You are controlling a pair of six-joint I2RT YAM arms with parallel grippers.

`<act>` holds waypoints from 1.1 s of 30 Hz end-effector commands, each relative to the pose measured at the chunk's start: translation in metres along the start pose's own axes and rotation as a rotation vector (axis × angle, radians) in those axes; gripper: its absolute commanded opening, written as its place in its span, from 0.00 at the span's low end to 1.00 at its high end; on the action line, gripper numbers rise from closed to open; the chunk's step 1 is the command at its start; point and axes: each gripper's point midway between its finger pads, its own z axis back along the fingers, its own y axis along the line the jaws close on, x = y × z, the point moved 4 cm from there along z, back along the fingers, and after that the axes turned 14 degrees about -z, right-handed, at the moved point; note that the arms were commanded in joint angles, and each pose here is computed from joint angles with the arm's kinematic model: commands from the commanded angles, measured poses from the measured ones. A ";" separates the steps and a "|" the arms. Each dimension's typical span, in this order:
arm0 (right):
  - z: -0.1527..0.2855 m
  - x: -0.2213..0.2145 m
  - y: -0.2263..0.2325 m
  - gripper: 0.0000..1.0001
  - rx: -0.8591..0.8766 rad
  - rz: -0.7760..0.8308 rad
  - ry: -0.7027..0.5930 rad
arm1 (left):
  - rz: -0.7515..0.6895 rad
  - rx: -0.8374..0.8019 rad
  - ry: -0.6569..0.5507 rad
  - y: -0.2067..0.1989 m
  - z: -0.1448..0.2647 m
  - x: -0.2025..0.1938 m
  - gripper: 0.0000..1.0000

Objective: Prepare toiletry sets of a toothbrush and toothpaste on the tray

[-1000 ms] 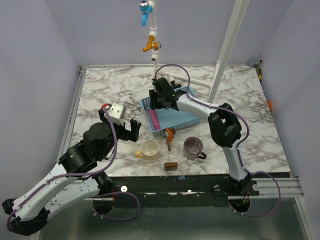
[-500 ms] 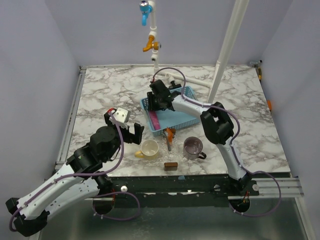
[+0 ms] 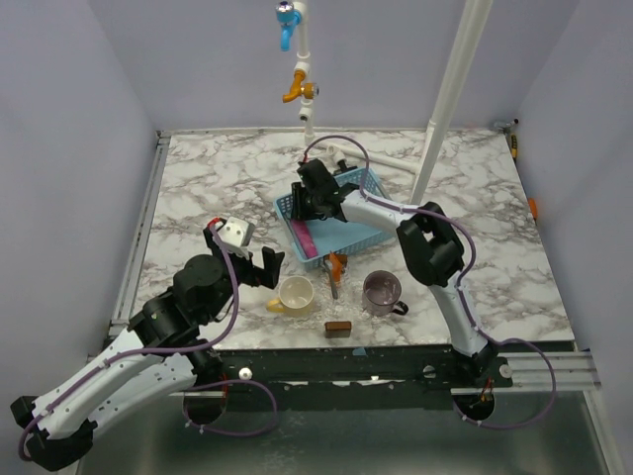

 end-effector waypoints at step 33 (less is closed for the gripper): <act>-0.004 -0.014 0.030 0.37 0.044 0.042 0.041 | 0.025 -0.024 -0.017 -0.003 0.002 0.002 0.99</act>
